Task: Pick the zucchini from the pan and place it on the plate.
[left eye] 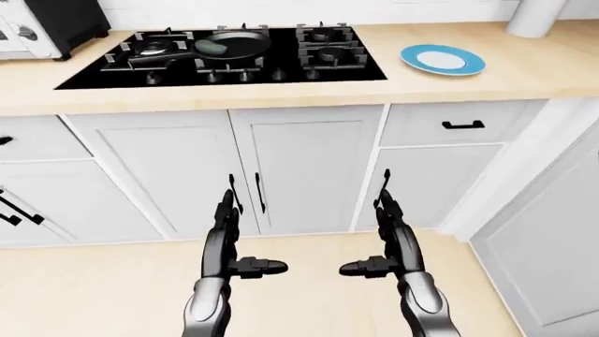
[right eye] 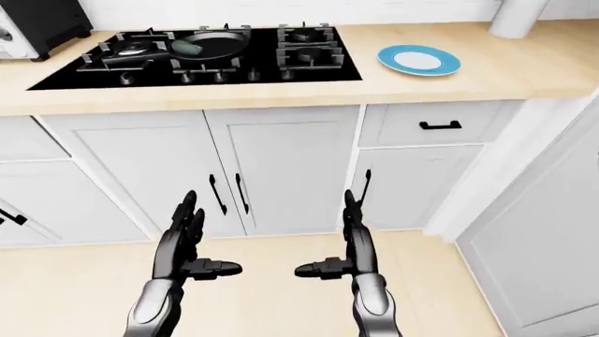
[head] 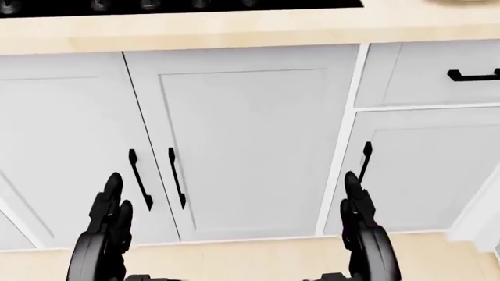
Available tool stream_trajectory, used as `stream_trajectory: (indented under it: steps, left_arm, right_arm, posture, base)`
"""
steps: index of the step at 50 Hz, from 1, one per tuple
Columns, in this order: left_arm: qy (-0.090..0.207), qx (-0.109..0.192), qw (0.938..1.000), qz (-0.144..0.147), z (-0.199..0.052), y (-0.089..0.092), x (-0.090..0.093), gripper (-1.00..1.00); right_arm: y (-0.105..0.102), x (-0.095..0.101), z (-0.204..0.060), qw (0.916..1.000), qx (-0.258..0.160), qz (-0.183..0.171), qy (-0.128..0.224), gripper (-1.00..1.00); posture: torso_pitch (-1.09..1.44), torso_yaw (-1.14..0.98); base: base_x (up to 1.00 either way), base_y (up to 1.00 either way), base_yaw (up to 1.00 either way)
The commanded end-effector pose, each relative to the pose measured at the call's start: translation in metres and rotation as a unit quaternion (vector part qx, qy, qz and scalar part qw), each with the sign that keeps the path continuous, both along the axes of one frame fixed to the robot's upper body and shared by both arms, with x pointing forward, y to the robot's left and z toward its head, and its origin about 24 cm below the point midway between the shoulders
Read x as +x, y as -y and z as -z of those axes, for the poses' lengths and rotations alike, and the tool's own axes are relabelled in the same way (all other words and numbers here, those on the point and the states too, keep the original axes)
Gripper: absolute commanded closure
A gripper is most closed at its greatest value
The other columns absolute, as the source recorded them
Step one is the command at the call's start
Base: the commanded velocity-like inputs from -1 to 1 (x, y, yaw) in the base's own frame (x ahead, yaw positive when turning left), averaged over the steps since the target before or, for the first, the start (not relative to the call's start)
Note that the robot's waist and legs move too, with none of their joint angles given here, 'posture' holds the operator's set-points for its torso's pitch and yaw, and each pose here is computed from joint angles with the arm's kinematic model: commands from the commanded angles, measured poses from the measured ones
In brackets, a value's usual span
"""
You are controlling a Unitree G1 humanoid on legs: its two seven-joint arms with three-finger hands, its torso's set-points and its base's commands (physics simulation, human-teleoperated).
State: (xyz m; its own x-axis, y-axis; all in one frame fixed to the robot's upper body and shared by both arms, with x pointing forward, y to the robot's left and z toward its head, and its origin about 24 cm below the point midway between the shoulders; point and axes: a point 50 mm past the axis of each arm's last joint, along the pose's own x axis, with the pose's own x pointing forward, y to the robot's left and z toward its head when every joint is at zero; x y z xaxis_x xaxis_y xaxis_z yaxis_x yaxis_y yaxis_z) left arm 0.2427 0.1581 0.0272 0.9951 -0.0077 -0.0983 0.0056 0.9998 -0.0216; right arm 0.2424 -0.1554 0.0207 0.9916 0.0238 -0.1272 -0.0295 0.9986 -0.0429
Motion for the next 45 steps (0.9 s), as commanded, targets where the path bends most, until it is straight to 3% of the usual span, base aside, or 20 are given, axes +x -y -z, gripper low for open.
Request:
stream_trajectory:
  steps: [1,45]
  left_arm:
    - [0.052,0.003,0.9986,0.0,-0.02,-0.0008,0.0044,-1.0]
    - [0.056,0.004,0.9984,0.001,-0.0227,0.0001,0.0017,-1.0]
  right_arm:
    - [-0.003,0.0051,-0.0172,0.9989,0.0,-0.006,0.046,-1.0]
    - [-0.0031,0.0042,-0.0162,0.9989,-0.005,-0.009,0.045,-1.0]
  posture:
    - [0.0,0.0]
    - [0.0,0.0]
  base:
    - [0.0,0.29,0.0]
    - [0.0,0.28,0.0]
